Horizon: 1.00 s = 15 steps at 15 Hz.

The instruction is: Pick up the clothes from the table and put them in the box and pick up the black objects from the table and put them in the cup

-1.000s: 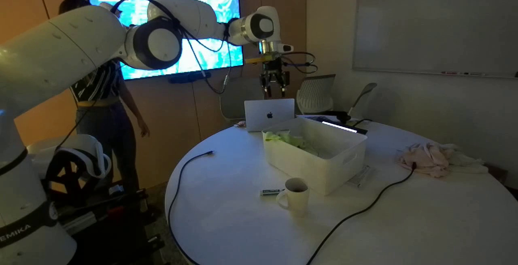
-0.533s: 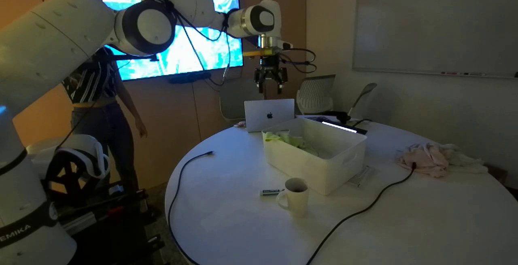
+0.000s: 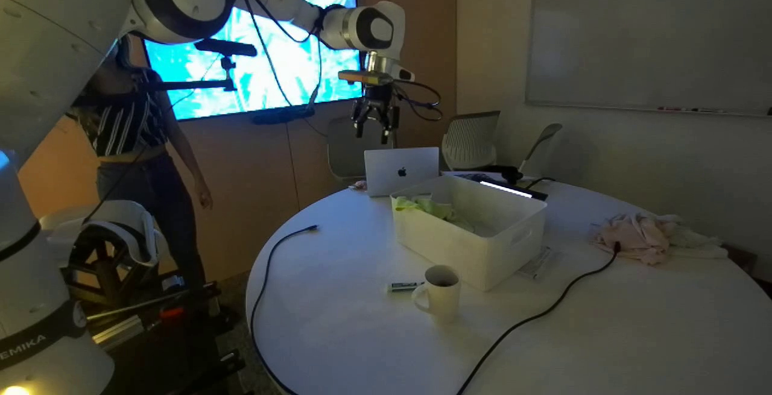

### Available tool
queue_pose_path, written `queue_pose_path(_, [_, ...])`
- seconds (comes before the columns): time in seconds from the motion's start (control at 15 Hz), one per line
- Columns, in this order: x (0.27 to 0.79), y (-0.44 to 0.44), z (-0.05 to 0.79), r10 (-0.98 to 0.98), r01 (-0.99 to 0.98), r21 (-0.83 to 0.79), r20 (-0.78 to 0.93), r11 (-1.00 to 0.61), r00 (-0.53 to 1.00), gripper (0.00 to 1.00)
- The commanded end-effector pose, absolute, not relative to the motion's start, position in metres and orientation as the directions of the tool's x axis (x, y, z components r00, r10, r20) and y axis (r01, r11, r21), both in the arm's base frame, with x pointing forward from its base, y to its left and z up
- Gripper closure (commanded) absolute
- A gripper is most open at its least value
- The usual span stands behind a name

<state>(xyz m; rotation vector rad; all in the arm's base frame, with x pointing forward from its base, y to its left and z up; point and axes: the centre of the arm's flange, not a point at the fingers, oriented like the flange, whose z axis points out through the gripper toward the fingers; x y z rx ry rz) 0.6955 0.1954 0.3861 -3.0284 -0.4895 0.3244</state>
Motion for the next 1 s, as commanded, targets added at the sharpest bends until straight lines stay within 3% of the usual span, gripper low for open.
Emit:
queue_pose_path(0.0, [0.615, 0.187, 0.377, 0.264, 0.241, -0.134, -0.186, -0.961, 0.947, 0.00])
queue_pose_path(0.93, [0.501, 0.162, 0.281, 0.147, 0.123, -0.125, -0.208, -0.985, 0.967, 0.00])
